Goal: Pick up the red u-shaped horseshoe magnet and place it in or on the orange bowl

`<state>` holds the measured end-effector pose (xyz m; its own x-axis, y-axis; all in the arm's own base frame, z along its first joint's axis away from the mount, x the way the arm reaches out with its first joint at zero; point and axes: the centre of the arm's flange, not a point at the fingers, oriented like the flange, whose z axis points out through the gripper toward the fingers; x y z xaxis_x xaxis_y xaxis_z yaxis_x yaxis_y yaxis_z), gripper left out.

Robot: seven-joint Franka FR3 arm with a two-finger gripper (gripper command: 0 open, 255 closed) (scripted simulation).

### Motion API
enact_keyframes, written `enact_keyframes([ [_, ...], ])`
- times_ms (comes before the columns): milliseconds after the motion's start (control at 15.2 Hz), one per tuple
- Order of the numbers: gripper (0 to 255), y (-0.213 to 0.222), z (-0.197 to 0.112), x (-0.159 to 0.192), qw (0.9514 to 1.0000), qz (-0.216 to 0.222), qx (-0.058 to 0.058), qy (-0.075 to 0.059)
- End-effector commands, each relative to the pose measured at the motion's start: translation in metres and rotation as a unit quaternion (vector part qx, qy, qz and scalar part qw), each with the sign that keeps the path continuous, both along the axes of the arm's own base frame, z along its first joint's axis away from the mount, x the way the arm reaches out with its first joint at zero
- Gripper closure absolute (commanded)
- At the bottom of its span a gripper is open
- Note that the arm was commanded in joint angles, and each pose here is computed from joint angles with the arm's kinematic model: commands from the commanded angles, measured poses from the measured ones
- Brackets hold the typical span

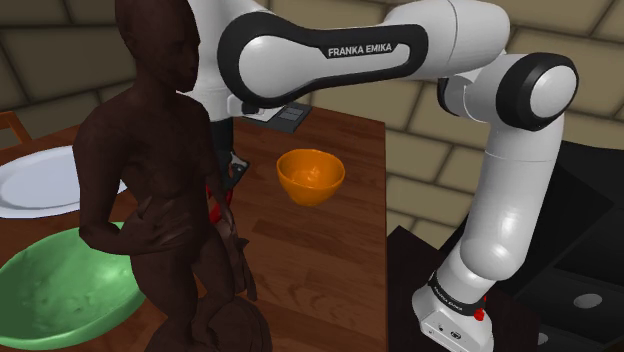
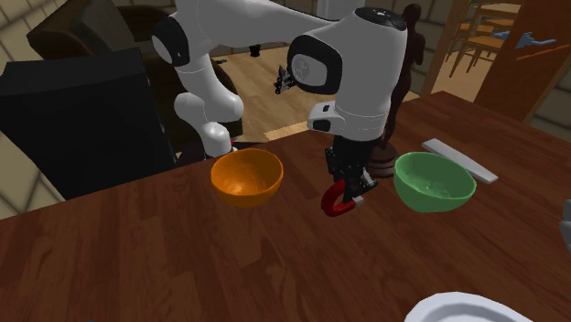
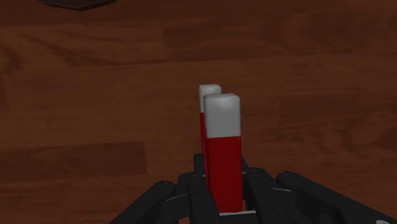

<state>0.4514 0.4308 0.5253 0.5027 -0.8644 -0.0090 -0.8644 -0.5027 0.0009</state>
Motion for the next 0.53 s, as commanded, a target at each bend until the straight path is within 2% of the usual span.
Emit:
enact_keyframes([
  [0,255,0.0,0.011,0.001,1.0,0.0,0.0,0.0],
  [462,255,0.0,0.048,0.001,1.0,0.0,0.0,0.0],
])
